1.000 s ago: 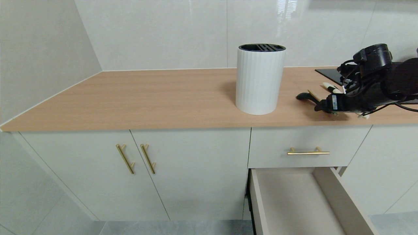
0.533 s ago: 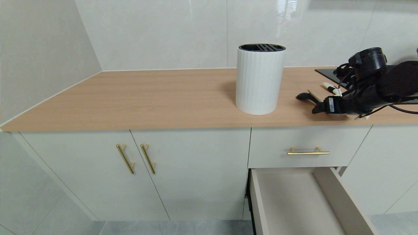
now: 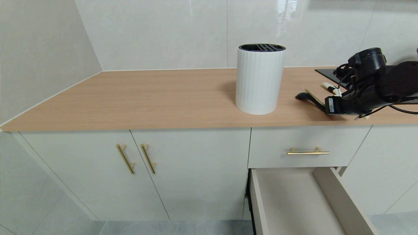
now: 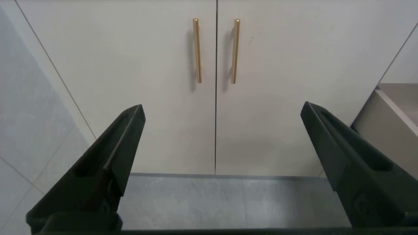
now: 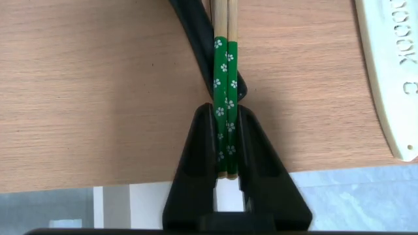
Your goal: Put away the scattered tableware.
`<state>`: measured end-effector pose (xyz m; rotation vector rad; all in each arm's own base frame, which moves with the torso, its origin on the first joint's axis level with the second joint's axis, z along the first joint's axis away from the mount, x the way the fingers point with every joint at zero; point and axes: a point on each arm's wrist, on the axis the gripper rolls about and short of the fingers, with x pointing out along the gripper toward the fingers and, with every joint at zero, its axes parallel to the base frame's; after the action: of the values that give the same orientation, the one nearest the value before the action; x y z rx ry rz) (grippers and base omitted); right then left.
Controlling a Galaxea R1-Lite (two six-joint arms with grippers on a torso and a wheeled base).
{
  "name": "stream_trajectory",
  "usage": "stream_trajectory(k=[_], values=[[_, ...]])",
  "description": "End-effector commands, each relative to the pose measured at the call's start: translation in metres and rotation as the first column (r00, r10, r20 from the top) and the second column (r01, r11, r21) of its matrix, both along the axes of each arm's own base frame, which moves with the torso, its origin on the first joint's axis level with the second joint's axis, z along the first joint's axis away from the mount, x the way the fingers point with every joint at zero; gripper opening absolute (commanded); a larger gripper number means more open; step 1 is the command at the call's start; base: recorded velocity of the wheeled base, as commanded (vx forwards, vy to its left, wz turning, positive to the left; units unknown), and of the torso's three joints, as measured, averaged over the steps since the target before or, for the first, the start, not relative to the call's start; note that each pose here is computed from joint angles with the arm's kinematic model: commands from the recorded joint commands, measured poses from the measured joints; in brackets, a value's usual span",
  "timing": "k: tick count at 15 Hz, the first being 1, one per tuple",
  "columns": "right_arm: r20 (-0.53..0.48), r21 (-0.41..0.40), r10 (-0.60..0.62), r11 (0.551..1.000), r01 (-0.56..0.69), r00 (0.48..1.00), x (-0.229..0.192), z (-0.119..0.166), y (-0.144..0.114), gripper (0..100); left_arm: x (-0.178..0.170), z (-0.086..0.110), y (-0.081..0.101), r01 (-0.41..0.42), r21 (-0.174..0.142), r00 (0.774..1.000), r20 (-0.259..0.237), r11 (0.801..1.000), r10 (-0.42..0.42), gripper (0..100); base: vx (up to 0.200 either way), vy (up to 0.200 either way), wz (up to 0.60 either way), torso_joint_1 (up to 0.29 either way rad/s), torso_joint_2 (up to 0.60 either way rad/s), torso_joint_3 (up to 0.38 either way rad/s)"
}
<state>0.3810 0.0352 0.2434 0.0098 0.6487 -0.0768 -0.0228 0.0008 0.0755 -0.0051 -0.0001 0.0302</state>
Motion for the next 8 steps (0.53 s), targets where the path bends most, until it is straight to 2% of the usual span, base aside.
stream_trajectory(k=[1,4,8], values=[[0.013,0.000,-0.003,1.000,0.003,1.000,-0.004,0.005,-0.001,0,0.000,0.000,0.000,0.000,-0.001,1.000,-0.002,1.000,0.000,100,0.000,0.000,0.00,0.000,0.00,0.000],[0.032,-0.007,-0.015,1.000,0.015,0.999,-0.016,0.015,-0.002,0,0.000,0.000,0.000,0.000,-0.001,1.000,-0.002,1.000,0.000,100,0.000,0.000,0.00,0.000,0.00,0.000],[0.091,-0.007,-0.027,1.000,0.028,0.996,-0.076,0.044,-0.008,0,0.000,0.000,0.000,0.000,-0.001,1.000,-0.002,1.000,0.000,100,0.000,0.000,0.00,0.000,0.00,0.000]])
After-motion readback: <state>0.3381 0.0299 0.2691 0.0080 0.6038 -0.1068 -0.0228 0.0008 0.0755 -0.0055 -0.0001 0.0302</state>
